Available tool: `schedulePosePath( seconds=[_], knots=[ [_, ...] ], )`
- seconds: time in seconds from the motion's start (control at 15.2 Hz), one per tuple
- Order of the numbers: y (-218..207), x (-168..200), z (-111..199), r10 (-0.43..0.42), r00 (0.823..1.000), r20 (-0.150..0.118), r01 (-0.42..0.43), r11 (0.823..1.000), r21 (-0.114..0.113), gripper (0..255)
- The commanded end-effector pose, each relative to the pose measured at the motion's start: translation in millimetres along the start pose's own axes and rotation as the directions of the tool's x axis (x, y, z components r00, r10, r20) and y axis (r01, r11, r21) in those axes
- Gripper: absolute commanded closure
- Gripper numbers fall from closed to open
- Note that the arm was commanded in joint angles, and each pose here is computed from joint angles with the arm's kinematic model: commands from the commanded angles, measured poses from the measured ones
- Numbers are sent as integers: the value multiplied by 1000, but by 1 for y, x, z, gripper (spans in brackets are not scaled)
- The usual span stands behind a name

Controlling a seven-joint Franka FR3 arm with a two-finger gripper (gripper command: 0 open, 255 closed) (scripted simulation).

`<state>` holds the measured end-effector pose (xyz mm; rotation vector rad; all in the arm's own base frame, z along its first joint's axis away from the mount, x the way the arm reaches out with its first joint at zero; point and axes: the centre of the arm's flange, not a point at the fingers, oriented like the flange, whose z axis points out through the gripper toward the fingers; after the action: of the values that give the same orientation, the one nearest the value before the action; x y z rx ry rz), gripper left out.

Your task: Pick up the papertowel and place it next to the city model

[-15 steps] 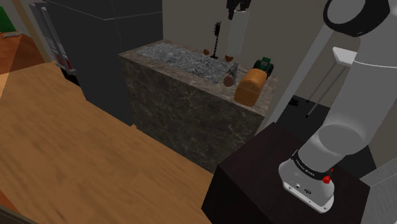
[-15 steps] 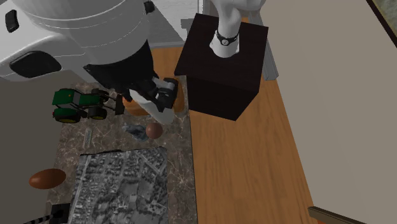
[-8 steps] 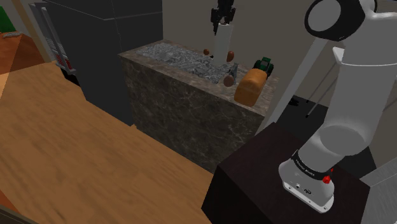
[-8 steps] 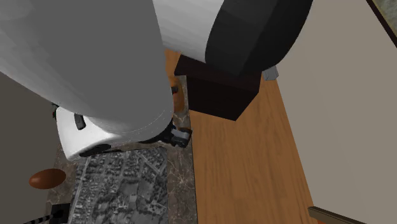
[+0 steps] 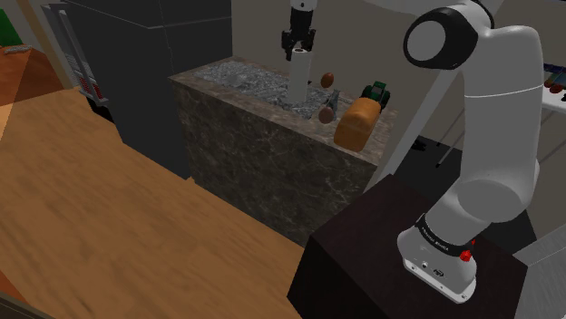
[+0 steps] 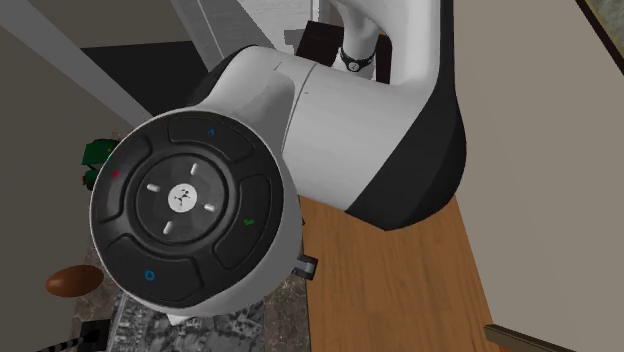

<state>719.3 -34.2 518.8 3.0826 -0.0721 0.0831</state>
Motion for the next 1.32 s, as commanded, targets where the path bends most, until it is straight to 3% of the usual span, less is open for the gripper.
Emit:
schedulePosePath(
  seconds=[0.0, 1.06, 1.25],
  knots=[
    [-2, 1, 12, 0, 1000, -1, 0, 1000, 0, 255],
    [-7, -4, 96, 0, 1000, -1, 0, 1000, 0, 255],
    [-7, -4, 100, 0, 1000, -1, 0, 1000, 0, 255]
  ],
)
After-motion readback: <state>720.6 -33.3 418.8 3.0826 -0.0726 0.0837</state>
